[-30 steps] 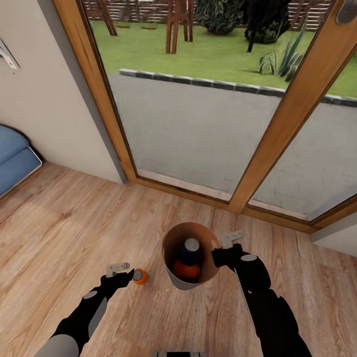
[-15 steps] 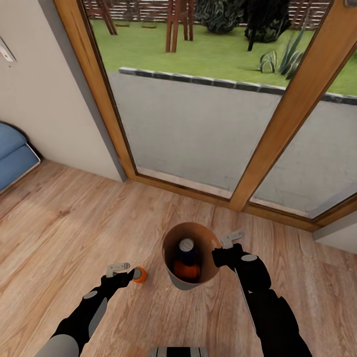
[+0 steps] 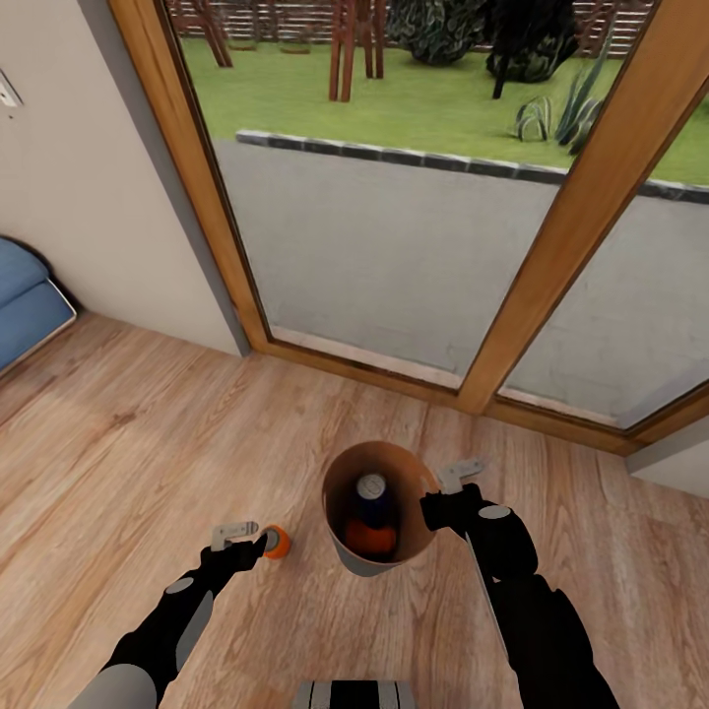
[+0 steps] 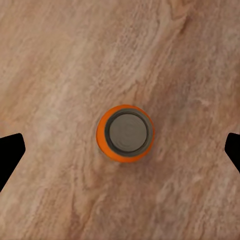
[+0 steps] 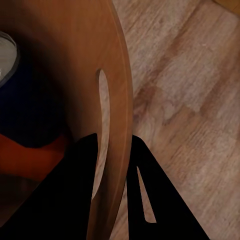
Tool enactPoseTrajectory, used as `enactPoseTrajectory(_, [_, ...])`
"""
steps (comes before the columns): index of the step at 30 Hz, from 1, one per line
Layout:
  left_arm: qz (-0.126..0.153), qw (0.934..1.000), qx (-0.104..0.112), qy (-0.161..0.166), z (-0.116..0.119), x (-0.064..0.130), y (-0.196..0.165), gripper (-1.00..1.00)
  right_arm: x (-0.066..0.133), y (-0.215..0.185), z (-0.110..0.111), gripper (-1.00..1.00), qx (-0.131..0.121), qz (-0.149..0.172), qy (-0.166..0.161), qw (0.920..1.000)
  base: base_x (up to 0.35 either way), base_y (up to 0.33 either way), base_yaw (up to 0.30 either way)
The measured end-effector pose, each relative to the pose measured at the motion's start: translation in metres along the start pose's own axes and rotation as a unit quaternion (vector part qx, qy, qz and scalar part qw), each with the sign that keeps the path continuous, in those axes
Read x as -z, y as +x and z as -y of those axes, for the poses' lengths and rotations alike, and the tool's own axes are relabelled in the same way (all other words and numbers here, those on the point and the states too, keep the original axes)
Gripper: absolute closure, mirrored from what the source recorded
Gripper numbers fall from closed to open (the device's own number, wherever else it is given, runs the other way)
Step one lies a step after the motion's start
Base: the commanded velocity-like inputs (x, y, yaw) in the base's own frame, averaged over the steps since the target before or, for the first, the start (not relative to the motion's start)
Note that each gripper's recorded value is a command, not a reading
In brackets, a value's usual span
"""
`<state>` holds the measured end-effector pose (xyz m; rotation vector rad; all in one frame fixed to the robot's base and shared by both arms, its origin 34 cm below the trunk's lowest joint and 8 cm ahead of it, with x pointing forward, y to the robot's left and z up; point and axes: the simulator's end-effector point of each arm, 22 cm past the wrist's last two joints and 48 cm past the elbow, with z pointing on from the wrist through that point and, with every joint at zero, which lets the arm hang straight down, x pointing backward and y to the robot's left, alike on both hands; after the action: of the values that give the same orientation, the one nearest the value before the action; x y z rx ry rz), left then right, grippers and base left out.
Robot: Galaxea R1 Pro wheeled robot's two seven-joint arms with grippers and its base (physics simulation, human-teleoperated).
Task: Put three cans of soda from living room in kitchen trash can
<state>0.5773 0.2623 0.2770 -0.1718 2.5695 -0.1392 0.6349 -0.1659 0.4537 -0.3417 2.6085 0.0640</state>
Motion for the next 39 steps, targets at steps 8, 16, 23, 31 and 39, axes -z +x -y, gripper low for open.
enactPoseTrajectory(8, [0.000,1.0000,0.000,0.000,-0.003,-0.012,0.012,-1.00,-0.013,0.011,-0.001,1.00,0.000,0.000,0.000,1.0000,0.000,0.000,0.000])
enactPoseTrajectory(16, [0.000,1.0000,0.000,0.000,-0.004,-0.019,0.018,-1.00,-0.020,0.017,-0.002,1.00,0.000,0.000,0.000,1.0000,0.000,0.000,0.000])
enactPoseTrajectory(23, [0.000,1.0000,0.000,0.000,-0.004,-0.019,0.018,-1.00,-0.020,0.017,-0.002,1.00,0.000,0.000,0.000,1.0000,0.045,0.000,0.000])
enactPoseTrajectory(31, [0.001,1.0000,0.000,0.000,-0.004,-0.019,0.017,-1.00,-0.020,0.017,-0.002,1.00,0.001,0.000,0.001,1.0000,0.122,0.000,0.000])
enactPoseTrajectory(39, [0.001,1.0000,0.000,0.000,-0.004,-0.020,0.019,-1.00,-0.022,0.019,-0.003,1.00,0.000,0.000,0.000,1.0000,0.002,0.000,0.000])
